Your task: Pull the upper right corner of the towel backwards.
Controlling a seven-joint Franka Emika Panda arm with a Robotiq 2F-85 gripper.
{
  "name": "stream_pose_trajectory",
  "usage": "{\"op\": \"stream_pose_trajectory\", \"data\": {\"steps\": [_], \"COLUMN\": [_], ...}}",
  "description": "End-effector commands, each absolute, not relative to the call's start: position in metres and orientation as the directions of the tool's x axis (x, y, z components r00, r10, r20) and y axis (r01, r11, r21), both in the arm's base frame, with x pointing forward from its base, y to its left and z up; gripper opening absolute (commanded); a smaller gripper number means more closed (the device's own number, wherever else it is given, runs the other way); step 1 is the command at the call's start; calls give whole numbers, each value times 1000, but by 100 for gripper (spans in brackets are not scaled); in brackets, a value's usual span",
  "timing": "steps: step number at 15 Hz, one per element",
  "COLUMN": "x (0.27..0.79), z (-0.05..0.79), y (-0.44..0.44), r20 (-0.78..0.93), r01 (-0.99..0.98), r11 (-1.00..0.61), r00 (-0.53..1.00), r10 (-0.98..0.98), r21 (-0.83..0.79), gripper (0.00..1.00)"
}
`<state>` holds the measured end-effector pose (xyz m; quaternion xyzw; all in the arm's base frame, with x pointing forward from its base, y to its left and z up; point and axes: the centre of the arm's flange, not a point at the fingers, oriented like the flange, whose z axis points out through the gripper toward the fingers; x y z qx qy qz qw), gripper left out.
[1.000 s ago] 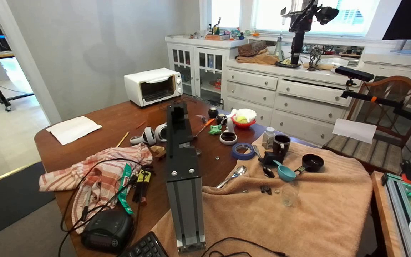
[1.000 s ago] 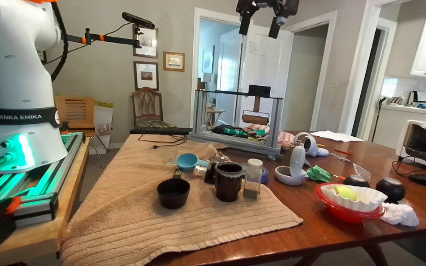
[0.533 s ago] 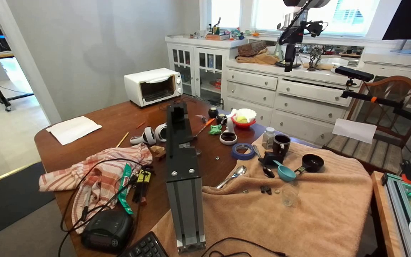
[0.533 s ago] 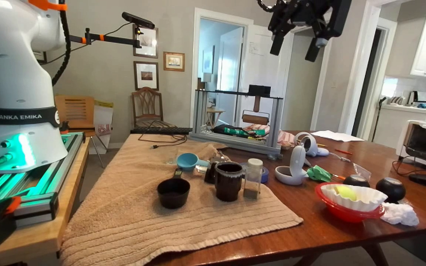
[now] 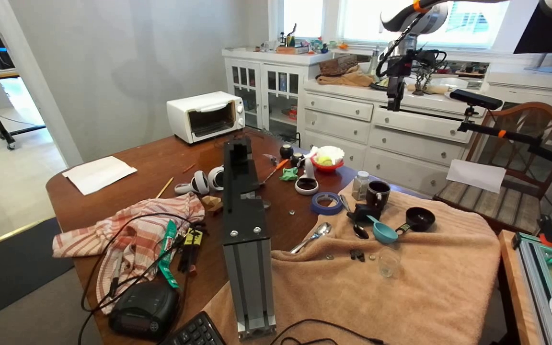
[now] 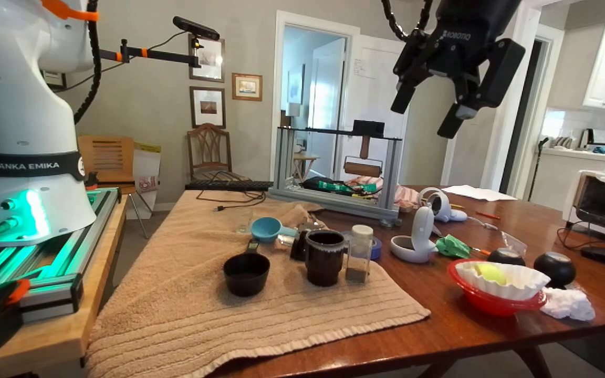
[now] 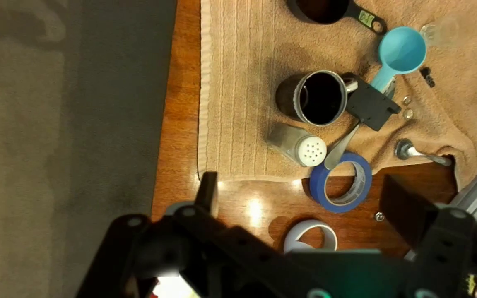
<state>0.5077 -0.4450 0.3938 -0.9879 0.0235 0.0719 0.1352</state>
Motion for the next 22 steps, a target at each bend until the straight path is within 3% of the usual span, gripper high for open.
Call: {"op": "stream_pose_trajectory", "data": {"steps": [1, 7, 12, 19, 22], "x": [508, 513, 493, 464, 462], "z": [393, 360, 288, 237, 236], "y": [-446, -470, -487, -471, -472], "r20": [-150, -266, -372, -380, -390], "r01": [-71, -22, 42, -74, -73], "r11": [-962, -978, -940, -870, -882], "r00": [988, 963, 912, 915, 912], "r10": [-31, 34, 174, 135, 130], "r21": [-263, -205, -337, -488, -466], "gripper": [100, 100, 100, 100, 100]}}
